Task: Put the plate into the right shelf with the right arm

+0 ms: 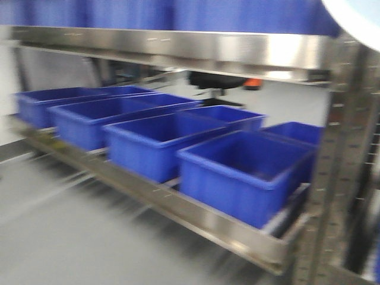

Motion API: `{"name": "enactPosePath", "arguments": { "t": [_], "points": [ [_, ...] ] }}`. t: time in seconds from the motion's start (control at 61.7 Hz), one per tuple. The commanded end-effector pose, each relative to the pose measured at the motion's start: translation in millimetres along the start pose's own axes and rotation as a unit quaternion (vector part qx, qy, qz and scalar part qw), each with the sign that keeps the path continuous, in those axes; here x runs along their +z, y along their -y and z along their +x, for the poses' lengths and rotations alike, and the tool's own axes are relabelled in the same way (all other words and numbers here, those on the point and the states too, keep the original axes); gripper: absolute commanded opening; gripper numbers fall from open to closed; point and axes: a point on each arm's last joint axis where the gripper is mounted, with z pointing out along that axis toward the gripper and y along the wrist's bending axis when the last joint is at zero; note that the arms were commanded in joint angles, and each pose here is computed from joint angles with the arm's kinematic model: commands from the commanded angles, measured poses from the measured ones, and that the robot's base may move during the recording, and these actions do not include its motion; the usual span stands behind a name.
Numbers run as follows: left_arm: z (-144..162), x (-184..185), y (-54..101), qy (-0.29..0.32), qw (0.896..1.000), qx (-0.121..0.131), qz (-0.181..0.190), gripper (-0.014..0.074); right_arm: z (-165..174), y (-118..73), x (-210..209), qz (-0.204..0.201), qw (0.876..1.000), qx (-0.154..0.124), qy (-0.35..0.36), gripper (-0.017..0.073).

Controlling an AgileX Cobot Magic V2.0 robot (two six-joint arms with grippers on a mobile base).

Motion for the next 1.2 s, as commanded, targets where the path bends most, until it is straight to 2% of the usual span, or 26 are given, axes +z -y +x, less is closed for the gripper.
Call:
{"name": "enactPosePath", "arguments": {
  "t": [0.0,1.182],
  "points": [
    [-5.2,-0.8,-1.1,0.044,0.999,-0.008,-0.006,-0.0128,-18.7,1.7,-0.4,0.009,0.998,-0.004,0.06,0.0054],
    [-5.2,-0.8,-1.1,0.044,0.999,-0.008,-0.006,-0.0128,-18.7,1.7,-0.4,0.009,0.998,-0.004,0.06,0.0054]
  ]
}}
